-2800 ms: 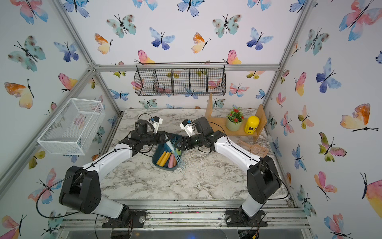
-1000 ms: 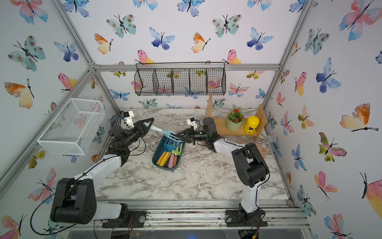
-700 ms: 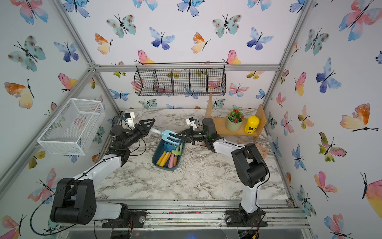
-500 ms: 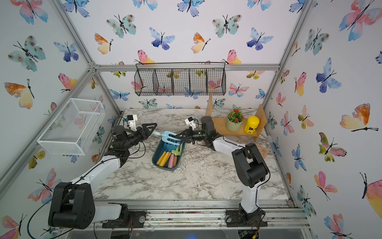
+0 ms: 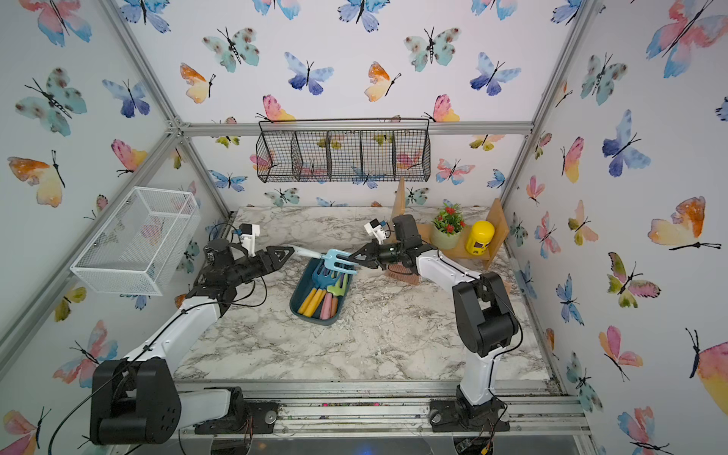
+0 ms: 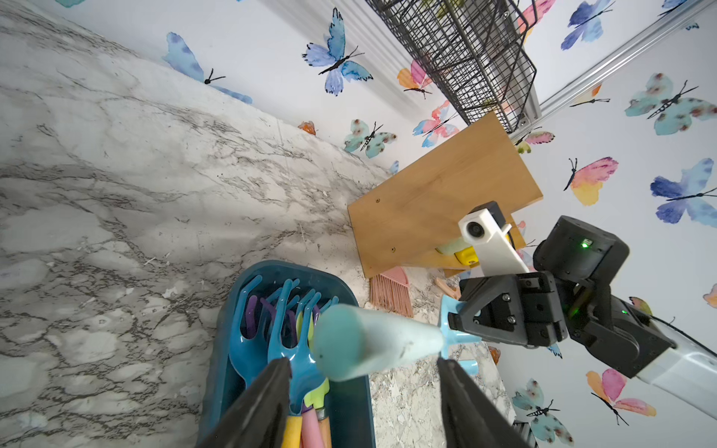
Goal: Put the rake into the storage box
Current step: Pick up the rake at the center of the board.
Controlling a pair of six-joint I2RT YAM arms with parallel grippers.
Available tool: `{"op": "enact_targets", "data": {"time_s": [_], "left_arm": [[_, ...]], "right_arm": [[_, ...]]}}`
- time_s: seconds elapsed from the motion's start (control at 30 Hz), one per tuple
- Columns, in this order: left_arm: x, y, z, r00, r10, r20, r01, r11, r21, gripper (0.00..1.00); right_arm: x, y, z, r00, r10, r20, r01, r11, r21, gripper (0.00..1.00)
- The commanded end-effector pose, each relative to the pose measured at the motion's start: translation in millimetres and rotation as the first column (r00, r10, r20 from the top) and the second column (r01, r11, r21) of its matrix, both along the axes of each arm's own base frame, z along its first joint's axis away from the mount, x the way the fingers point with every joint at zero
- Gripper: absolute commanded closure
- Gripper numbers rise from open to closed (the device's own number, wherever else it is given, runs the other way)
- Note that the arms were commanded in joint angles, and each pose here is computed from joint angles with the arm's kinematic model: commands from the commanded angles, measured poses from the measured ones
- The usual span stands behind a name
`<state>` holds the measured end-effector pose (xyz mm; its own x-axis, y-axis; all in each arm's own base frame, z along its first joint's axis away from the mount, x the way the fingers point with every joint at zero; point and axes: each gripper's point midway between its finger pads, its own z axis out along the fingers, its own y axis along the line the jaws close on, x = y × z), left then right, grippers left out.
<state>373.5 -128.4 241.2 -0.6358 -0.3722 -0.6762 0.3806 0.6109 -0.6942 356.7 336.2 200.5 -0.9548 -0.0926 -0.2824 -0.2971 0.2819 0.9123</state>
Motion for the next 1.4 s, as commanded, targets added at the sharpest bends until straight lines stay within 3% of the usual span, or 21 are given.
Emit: {"op": "enact_targets", "data": {"time_s": [0.0,0.23,0.47,0.7,0.97,1.03,1.2,1.3,1.37], "left_arm": [[-5,-10,13,0.994,-0.089,0.059,0.09,0.996,-0.005,0.36],[-2,-13,6,0.983,-0.17,0.075,0.171,0.985,-0.007,0.36],[-8,-26,7,0.954,-0.284,0.09,0.294,0.948,-0.124,0.37],[-24,-48,15,0.911,-0.398,0.106,0.412,0.891,-0.193,0.38],[-56,-87,-11,0.842,-0.54,0.022,0.533,0.823,-0.198,0.42],[-59,-88,-12,0.836,-0.548,0.017,0.54,0.818,-0.199,0.45],[-59,-89,-10,0.829,-0.559,0.017,0.552,0.813,-0.184,0.89],[-58,-90,-12,0.833,-0.554,0.009,0.546,0.818,-0.18,0.99],[-57,-90,-13,0.836,-0.549,0.005,0.541,0.822,-0.18,1.0]], "right_arm": [[-13,-2,29,0.995,0.066,0.08,-0.067,0.998,0.013,0.97],[-41,-9,32,0.984,0.159,0.082,-0.161,0.987,0.014,0.98],[-59,-15,29,0.98,0.187,0.075,-0.189,0.982,0.018,0.98],[-59,-16,27,0.978,0.192,0.076,-0.194,0.981,0.012,0.98],[-48,-12,28,0.978,0.189,0.09,-0.19,0.982,0.002,0.98],[-46,-10,30,0.977,0.188,0.095,-0.189,0.982,0.002,0.98],[-40,-8,27,0.978,0.187,0.094,-0.187,0.982,-0.004,0.97],[-39,-8,26,0.978,0.188,0.091,-0.188,0.982,-0.008,0.97],[-38,-8,26,0.978,0.183,0.097,-0.183,0.983,-0.016,0.96]]}}
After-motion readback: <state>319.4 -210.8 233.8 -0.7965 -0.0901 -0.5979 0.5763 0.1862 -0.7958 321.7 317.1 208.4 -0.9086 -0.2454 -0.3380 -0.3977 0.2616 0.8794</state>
